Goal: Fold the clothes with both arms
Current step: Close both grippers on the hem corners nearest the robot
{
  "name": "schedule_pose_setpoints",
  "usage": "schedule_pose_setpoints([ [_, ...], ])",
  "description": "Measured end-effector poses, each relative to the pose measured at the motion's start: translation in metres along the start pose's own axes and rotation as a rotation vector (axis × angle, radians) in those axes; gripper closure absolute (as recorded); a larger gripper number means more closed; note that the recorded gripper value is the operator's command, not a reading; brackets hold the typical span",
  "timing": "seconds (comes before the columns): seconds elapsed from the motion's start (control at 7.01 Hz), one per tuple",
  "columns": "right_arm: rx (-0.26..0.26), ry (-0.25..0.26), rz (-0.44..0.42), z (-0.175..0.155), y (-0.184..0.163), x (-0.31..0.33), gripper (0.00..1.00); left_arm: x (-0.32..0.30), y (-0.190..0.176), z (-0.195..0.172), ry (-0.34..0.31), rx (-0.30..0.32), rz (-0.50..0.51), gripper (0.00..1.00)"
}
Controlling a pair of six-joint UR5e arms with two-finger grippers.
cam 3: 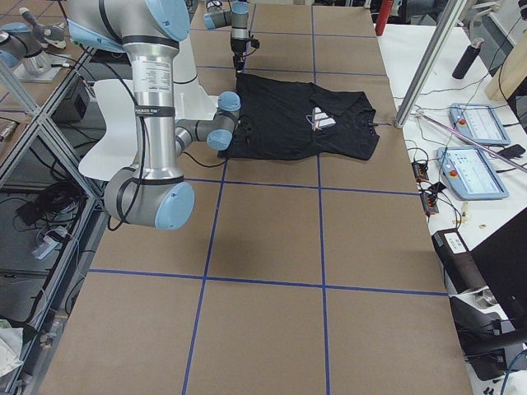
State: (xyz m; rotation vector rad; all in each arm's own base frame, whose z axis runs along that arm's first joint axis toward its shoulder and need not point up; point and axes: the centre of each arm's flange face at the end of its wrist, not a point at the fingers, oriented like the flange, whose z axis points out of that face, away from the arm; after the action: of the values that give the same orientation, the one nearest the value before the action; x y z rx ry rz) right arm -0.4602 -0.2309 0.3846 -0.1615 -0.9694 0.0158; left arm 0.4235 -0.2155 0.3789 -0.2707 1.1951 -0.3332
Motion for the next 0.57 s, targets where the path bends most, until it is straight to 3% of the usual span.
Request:
schedule_pose_setpoints([
  [0.14, -0.002, 0.008, 0.001, 0.0026, 0.0011, 0.0029, 0.01, 0.0006, 0.0002, 0.0000, 0.001, 0.000, 0.000, 1.00],
  [0.57, 0.001, 0.017, -0.005, 0.0080, 0.0060, 0.0045, 0.27, 0.0012, 0.0004, 0.0001, 0.002, -0.001, 0.000, 1.00],
])
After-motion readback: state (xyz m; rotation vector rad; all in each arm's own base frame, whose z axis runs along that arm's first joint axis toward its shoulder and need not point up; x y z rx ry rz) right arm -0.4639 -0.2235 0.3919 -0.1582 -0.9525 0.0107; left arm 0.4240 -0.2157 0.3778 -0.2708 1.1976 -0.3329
